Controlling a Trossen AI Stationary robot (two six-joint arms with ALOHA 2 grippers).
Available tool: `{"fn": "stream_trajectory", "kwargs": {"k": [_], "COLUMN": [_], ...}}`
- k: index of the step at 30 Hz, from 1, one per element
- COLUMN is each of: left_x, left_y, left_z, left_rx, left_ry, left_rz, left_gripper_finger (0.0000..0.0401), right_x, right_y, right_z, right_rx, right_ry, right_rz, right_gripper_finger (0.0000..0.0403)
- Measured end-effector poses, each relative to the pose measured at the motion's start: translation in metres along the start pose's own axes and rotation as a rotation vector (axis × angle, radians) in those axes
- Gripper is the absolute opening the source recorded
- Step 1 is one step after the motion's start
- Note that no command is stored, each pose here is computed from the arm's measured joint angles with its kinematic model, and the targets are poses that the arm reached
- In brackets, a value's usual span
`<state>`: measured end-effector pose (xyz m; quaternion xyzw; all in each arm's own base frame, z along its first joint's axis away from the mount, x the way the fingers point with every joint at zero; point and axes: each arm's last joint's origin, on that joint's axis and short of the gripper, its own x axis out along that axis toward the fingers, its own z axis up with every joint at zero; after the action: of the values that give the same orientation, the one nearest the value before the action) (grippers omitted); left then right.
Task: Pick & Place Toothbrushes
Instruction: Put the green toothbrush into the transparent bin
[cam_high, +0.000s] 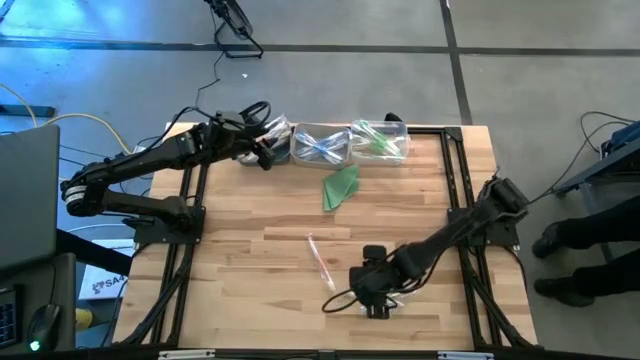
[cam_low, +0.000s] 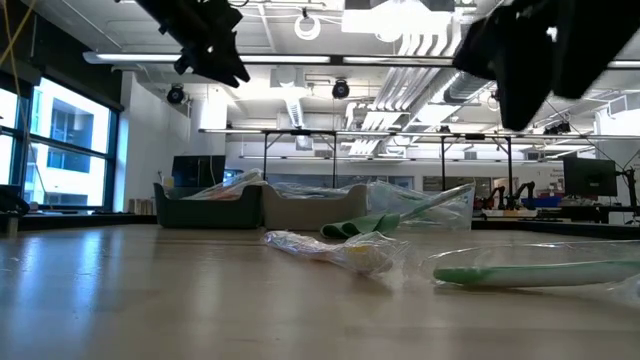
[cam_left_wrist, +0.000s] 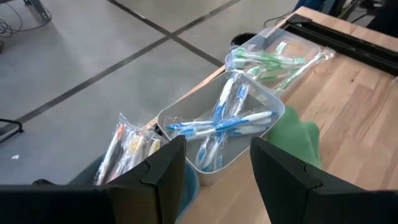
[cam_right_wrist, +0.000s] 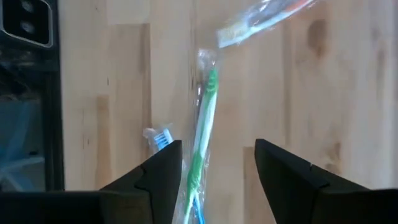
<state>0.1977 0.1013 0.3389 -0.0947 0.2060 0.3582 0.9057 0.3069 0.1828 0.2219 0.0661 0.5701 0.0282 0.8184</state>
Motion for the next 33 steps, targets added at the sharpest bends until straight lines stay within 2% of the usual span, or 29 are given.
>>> {"fn": "stream_trajectory", "kwargs": {"k": [17, 33], "left_x": [0.0, -0.001], "left_y": [0.002, 0.002], "left_z": [-0.01, -0.012], "left_rx": [0.028, 0.005], "left_ry": [0.099, 0.125], "left_rz": [0.018, 0.025], "left_gripper_finger": [0.0175, 0.0175], "right_x": [0.068, 0.089], "right_y": [0.008, 0.006], "right_z": [0.0, -0.005], "right_rx": [-0.003, 0.0], "right_ry": [0.071, 0.122], "right_rz": [0.004, -0.026], "right_gripper_finger": [0.0195, 0.0186]}}
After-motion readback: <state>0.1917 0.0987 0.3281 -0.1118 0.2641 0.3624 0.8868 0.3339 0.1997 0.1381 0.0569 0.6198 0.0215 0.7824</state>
